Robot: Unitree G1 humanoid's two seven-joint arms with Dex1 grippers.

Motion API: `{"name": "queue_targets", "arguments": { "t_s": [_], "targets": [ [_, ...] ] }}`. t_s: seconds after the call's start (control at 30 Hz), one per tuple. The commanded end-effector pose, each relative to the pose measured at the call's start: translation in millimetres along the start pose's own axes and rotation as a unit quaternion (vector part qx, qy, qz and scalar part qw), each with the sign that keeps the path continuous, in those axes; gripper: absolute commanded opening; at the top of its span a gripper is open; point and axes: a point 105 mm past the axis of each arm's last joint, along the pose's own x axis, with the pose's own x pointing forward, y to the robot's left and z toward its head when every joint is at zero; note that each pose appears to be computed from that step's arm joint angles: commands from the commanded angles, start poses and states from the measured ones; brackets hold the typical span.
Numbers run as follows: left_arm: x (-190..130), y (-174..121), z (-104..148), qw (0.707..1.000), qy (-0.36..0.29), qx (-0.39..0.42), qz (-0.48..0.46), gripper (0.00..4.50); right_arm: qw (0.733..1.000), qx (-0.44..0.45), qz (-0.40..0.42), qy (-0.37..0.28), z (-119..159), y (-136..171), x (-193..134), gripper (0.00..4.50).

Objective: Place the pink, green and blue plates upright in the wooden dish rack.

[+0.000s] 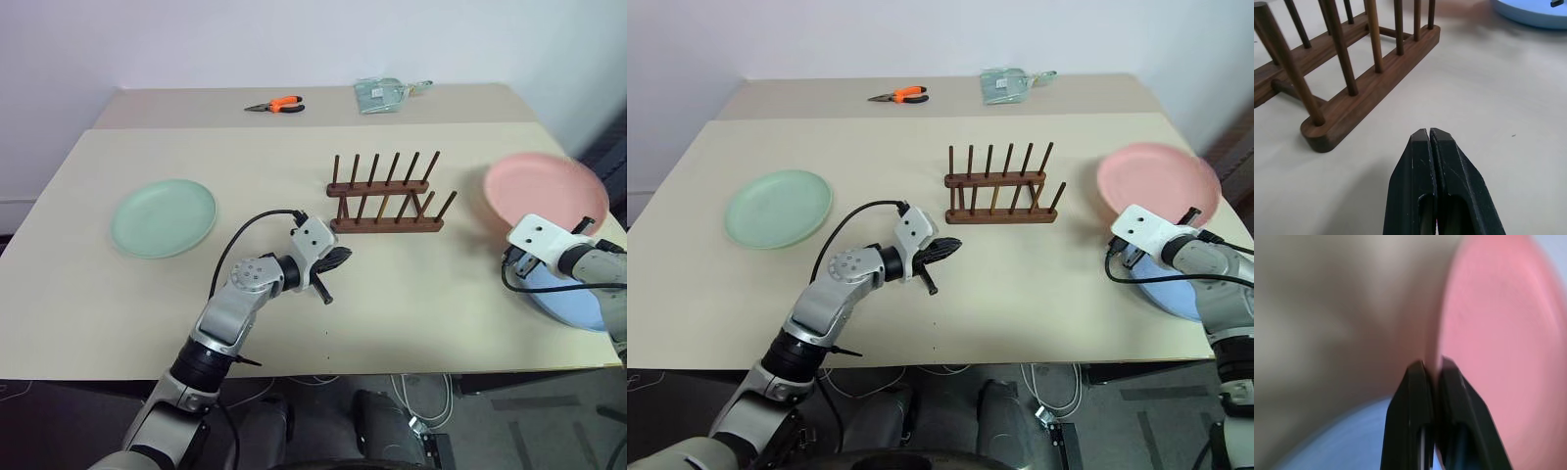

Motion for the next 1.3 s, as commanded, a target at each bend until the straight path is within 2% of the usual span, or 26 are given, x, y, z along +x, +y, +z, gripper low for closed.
{"name": "queue_targets", "arguments": {
  "t_s": [0.03,0.1,0.13,0.17,0.23,0.27,0.33,0.37,0.4,0.5,0.57,0.67,0.83,0.97,1.03,1.1,1.2,1.23,1.3],
  "targets": [
    [-5.3,1.0,7.5,1.0,-0.016,0.006,0.003,0.0,0.997,-0.017,-0.047,-0.059,29.0,-24.8,-8.3,0.02],
    [-7.1,4.3,7.2,1.0,-0.016,0.005,0.009,0.0,0.992,0.011,-0.077,-0.101,47.2,-39.1,-14.3,0.02],
    [-8.3,7.4,7.6,1.0,-0.018,0.002,0.015,0.0,0.974,0.1,-0.112,-0.17,73.0,-59.4,-23.1,0.02],
    [-9.2,9.6,8.0,1.0,-0.019,0.0,0.019,0.0,0.947,0.18,-0.127,-0.233,93.3,-74.2,-33.0,0.02],
    [-10.3,12.5,8.8,0.999,-0.021,-0.003,0.023,0.0,0.856,0.358,-0.092,-0.361,131.0,-93.8,-56.8,0.02],
    [-10.4,13.2,9.0,0.999,-0.022,-0.003,0.024,0.0,0.818,0.397,-0.049,-0.413,149.0,-95.2,-69.7,0.02],
    [-10.9,14.1,9.6,0.999,-0.024,-0.002,0.024,0.0,0.755,0.456,0.01,-0.471,168.2,-100.2,-87.1,0.02],
    [-11.1,14.4,10.0,0.999,-0.025,-0.002,0.024,0.0,0.735,0.476,0.034,-0.482,172.4,-101.2,-91.1,0.02],
    [-11.1,14.6,10.3,0.999,-0.025,-0.001,0.024,0.0,0.729,0.479,0.056,-0.486,177.1,-99.0,-93.4,0.02],
    [-11.3,15.2,10.5,0.999,-0.026,-0.001,0.025,0.0,0.717,0.487,0.112,-0.486,188.5,-88.4,-93.4,0.02],
    [-12.2,15.5,10.6,0.999,-0.027,-0.001,0.028,0.0,0.725,0.487,0.139,-0.466,193.2,-78.2,-82.5,0.02],
    [-13.9,15.2,11.0,0.999,-0.029,-0.002,0.031,0.0,0.739,0.487,0.145,-0.442,191.7,-72.3,-68.9,0.02],
    [-16.5,13.8,9.1,0.999,-0.027,-0.005,0.035,0.0,0.726,0.519,0.165,-0.42,185.2,-71.0,-53.6,0.02],
    [-18.2,13.8,7.9,0.999,-0.026,-0.006,0.038,0.0,0.725,0.538,0.167,-0.396,179.8,-70.0,-39.8,0.02],
    [-18.9,14.1,7.2,0.999,-0.025,-0.01,0.039,0.0,0.723,0.547,0.158,-0.391,177.6,-75.8,-35.3,0.76],
    [-20.0,13.6,6.4,0.999,-0.024,-0.02,0.036,0.0,0.734,0.534,0.137,-0.395,178.1,-82.3,-35.0,1.53],
    [-23.2,17.6,7.7,0.998,-0.028,-0.031,0.042,0.89,0.771,0.481,0.072,-0.412,180.3,-97.0,-40.9,3.06],
    [-24.8,20.9,9.2,0.998,-0.032,-0.034,0.05,1.32,0.782,0.46,0.048,-0.417,180.5,-102.6,-44.1,3.47],
    [-30.3,34.2,12.4,0.995,-0.038,-0.033,0.086,2.4,0.81,0.412,-0.003,-0.418,178.8,-113.0,-50.1,3.51]
  ]
}}
